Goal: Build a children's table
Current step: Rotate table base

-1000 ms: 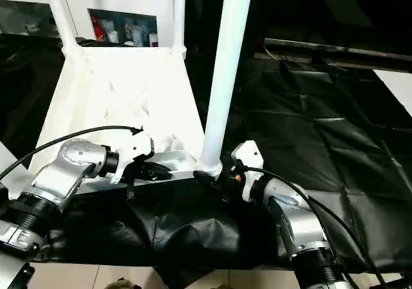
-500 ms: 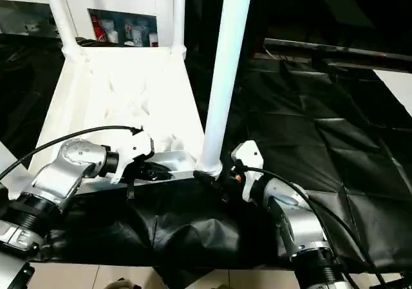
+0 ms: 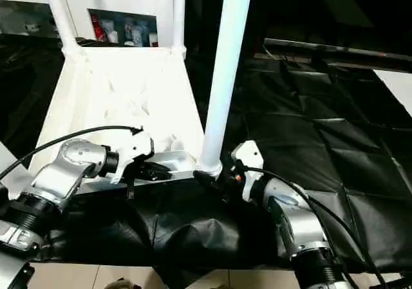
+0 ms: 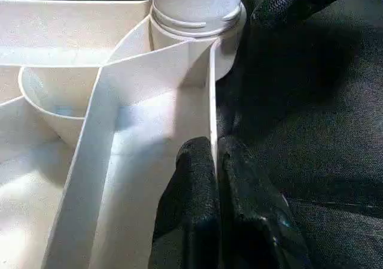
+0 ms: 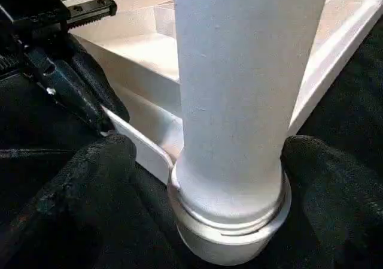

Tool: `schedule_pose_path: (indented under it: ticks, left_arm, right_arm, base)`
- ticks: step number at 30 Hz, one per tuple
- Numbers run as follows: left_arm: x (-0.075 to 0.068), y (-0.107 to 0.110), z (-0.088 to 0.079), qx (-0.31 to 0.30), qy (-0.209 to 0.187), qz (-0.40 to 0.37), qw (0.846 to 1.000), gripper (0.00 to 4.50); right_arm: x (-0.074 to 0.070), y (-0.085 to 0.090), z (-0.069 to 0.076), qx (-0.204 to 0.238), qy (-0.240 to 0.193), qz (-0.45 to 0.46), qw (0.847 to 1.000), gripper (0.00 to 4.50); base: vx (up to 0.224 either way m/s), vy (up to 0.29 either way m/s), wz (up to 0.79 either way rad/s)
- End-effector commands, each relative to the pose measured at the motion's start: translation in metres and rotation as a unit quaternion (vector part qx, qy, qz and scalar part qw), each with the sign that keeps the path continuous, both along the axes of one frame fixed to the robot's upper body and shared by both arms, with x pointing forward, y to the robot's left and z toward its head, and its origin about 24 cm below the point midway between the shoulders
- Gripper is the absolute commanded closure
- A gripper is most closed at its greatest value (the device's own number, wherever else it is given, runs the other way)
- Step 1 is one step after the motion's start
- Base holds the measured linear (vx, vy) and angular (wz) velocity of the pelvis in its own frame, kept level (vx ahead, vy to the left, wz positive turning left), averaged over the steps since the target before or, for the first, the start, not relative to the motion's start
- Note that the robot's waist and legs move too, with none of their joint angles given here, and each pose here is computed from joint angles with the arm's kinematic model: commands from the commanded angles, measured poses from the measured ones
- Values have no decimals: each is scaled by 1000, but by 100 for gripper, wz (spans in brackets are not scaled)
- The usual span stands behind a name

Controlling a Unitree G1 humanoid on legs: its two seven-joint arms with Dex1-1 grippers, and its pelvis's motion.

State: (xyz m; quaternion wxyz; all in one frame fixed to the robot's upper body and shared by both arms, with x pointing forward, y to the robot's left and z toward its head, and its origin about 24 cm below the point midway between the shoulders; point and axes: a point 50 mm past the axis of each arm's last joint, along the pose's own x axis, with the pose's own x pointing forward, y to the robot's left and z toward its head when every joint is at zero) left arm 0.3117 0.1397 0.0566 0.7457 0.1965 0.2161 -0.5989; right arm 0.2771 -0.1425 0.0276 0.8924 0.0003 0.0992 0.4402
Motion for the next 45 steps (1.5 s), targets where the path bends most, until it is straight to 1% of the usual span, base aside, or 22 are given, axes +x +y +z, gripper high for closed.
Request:
schedule_pose_path:
  ticks: [1,30,31,32,45]
  left_arm:
    - [-9,0,-18,15,40,-5,999,446]
    - [-9,0,-18,15,40,-5,999,446]
    - [-11,5,-18,31,47,-13,998,446]
    - [-11,6,-18,36,49,-15,998,446]
    - [-13,8,-19,41,52,-15,998,446]
  right_arm:
    - [0,-2,2,-7,-5,-3,1000,0]
    - [0,-2,2,-7,-5,-3,1000,0]
    - [7,-2,5,-17,-12,-8,1000,0]
    - [9,-2,4,-18,-13,-7,1000,0]
    - [9,-1,2,-19,-10,-1,1000,0]
  base:
    - [0,0,0]
    - [0,0,0]
    - [0,0,0]
    - [0,0,0]
    - [0,0,0]
